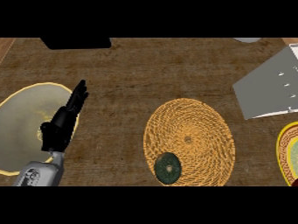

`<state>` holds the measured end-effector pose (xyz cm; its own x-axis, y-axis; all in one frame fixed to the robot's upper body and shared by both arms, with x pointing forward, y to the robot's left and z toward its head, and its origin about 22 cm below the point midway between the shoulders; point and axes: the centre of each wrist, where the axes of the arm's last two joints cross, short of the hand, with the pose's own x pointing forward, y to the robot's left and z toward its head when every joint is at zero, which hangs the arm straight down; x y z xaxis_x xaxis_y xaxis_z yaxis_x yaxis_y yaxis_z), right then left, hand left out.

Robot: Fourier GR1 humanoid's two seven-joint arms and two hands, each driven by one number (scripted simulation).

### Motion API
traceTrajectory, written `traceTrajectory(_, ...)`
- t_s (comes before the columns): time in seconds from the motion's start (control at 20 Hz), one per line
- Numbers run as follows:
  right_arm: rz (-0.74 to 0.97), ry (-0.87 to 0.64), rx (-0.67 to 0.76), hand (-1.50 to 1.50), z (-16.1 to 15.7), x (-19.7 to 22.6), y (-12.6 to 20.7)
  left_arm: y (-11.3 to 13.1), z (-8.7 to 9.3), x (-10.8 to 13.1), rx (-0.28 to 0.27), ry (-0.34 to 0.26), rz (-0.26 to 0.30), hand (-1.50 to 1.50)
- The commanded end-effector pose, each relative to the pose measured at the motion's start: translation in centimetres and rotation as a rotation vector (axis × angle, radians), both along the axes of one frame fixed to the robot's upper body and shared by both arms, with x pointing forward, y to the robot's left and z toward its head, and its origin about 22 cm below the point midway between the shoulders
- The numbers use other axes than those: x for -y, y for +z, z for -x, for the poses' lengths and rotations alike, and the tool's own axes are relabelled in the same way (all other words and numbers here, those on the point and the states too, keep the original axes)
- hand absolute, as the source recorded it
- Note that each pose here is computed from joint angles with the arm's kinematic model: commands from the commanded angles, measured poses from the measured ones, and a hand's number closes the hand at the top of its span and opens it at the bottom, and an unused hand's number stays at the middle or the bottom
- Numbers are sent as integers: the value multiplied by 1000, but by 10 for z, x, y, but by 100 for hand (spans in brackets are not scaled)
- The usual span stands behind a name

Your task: Pick the bell pepper from the placemat and place it in the tiered shelf

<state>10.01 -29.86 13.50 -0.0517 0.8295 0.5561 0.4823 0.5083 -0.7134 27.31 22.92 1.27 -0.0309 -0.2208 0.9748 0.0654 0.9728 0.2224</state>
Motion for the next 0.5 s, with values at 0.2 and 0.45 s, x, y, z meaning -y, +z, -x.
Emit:
traceTrajectory(0.2,-139,17,104,150,3,-2,72,-1,-3,8,-7,15,-10,0)
traceTrajectory(0.45,-151,-95,170,150,-27,33,106,13,-9,-2,-21,-23,-5,0)
